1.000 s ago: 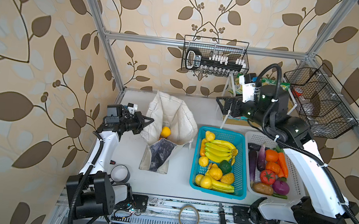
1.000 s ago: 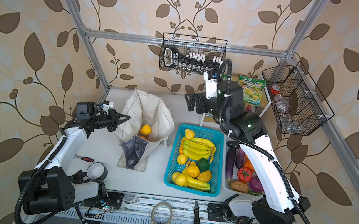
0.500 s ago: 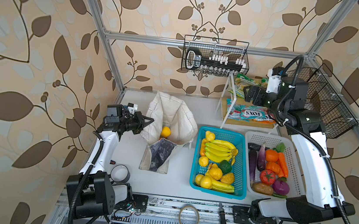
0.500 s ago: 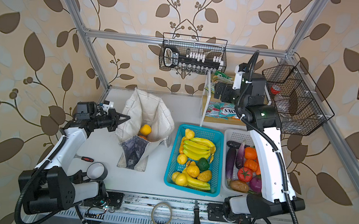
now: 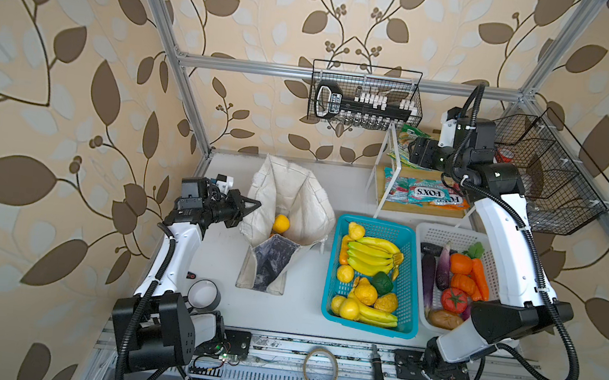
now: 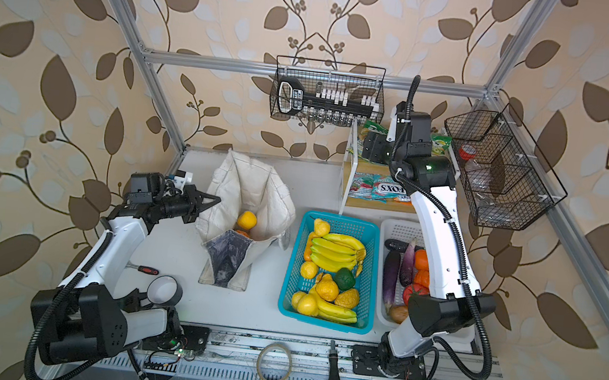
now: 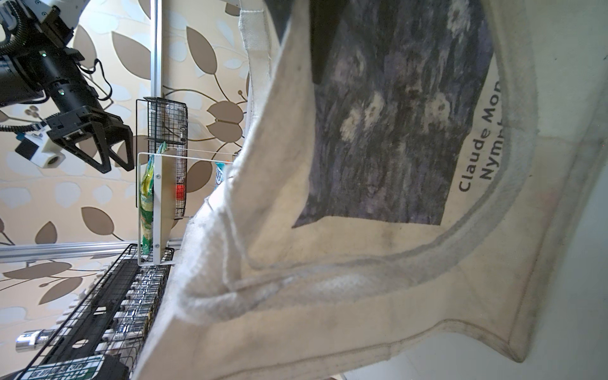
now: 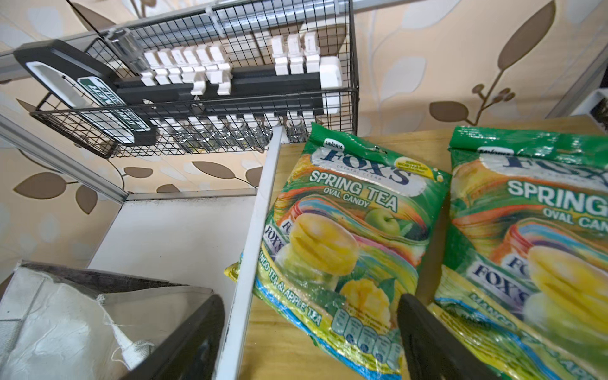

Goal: Place the food into the grocery bag and tie it
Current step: 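Move the right gripper to the green candy bags on the shelf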

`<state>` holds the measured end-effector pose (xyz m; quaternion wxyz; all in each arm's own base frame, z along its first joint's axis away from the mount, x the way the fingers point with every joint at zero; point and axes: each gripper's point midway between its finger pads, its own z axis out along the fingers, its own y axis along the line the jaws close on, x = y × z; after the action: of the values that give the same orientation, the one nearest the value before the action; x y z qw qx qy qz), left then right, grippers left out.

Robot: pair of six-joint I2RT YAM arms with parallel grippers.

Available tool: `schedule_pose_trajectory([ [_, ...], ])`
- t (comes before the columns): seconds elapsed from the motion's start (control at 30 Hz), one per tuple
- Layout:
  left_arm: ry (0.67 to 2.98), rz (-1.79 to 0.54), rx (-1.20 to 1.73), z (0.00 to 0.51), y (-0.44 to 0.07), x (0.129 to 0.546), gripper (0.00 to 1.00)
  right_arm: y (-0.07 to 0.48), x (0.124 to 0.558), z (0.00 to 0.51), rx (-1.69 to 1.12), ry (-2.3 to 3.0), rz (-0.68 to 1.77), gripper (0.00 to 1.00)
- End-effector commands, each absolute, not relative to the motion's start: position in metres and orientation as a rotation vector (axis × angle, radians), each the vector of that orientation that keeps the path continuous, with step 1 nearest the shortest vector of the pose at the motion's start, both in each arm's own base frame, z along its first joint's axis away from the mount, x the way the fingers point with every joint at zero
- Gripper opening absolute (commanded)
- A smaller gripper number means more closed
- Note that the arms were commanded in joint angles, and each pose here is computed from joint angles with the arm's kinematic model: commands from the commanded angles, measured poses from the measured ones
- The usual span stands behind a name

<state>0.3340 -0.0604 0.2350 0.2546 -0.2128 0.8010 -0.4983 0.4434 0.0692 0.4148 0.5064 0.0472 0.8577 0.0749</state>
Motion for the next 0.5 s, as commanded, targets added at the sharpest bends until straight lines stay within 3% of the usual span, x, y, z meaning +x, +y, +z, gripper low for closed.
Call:
schedule_pose_trajectory([
  [0.0, 2.159, -1.343, -0.531, 0.241, -0.061, 0.328, 0.0, 0.055, 0.445, 0.41, 0.151, 2.095, 0.138, 0.78],
  [0.2, 2.156, -1.334, -0.527, 0.241, -0.061, 0.326, 0.0, 0.045, 0.454, 0.405, 0.192, 2.104, 0.131, 0.74],
  [0.33, 2.16, -1.339, -0.526, 0.24, -0.061, 0.326, 0.0, 0.05, 0.461, 0.397, 0.181, 2.127, 0.157, 0.65],
  [0.47, 2.166, -1.318, -0.525, 0.239, -0.06, 0.324, 0.0, 0.044, 0.465, 0.384, 0.203, 2.145, 0.124, 0.64],
])
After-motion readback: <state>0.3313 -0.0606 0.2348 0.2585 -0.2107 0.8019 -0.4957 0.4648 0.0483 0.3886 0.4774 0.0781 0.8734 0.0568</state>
